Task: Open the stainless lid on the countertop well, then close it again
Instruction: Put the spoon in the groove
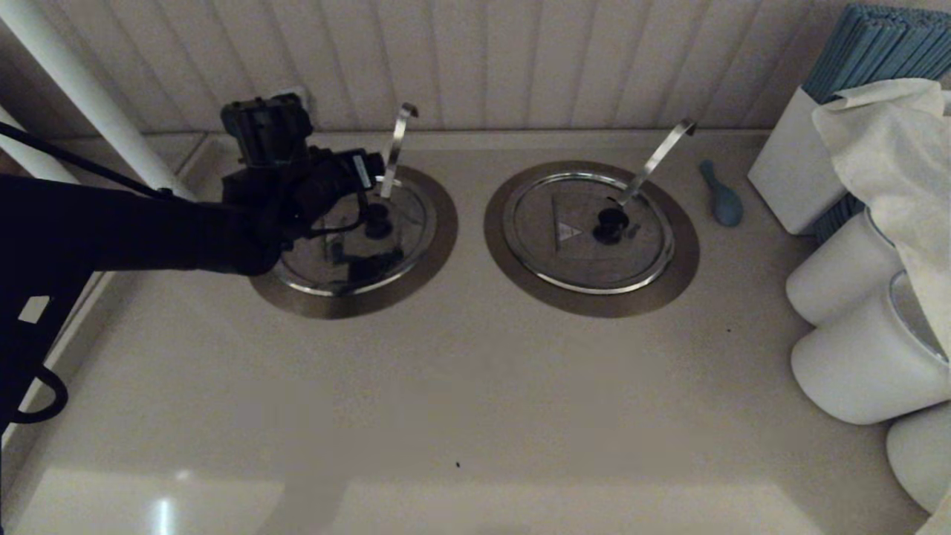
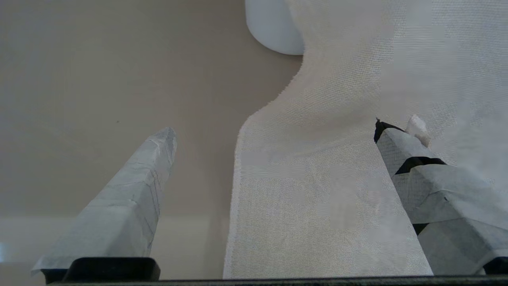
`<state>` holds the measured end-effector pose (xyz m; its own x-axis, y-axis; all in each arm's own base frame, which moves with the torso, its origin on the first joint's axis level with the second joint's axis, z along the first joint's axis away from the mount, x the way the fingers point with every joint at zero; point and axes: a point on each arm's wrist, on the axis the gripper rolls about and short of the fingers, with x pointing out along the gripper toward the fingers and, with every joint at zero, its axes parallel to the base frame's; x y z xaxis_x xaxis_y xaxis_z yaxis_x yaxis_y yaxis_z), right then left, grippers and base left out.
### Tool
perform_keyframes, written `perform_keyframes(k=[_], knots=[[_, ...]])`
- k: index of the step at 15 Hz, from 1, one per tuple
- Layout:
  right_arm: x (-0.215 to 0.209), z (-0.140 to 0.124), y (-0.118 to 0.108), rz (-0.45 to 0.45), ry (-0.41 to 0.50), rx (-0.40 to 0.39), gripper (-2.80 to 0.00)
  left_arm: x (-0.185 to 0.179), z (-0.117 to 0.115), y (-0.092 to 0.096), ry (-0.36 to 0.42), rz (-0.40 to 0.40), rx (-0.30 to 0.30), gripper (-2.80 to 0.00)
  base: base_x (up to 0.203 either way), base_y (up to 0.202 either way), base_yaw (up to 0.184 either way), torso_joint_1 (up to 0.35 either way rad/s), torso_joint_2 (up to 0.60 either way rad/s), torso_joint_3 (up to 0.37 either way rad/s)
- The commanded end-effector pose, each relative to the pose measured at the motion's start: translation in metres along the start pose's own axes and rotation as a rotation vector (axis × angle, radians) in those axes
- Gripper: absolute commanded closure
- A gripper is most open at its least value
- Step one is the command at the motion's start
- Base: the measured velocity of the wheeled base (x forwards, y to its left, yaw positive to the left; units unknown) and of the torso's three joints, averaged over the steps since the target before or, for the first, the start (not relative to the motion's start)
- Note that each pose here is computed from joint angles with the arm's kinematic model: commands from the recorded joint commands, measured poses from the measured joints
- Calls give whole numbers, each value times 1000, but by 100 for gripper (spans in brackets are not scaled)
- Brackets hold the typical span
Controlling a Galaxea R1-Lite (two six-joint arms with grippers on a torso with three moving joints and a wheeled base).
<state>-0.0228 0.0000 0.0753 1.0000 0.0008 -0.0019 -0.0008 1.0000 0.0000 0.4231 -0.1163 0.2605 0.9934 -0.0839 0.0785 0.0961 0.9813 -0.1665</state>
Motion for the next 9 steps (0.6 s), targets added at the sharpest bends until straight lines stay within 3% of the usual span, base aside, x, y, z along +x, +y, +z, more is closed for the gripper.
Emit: perform_keyframes(k=[1, 4, 9], knots=[[0, 0, 0, 1, 0, 0, -280, -2, -3, -7, 8, -17, -1, -280, 0, 0, 0, 0, 0, 0], [0, 0, 0, 1, 0, 0, -280, 2, -19, -19, 39, -40, 2, -280, 0, 0, 0, 0, 0, 0], [0, 0, 0, 1, 0, 0, -280, 1, -15, -20, 29, -44, -32, -280, 0, 0, 0, 0, 0, 0]])
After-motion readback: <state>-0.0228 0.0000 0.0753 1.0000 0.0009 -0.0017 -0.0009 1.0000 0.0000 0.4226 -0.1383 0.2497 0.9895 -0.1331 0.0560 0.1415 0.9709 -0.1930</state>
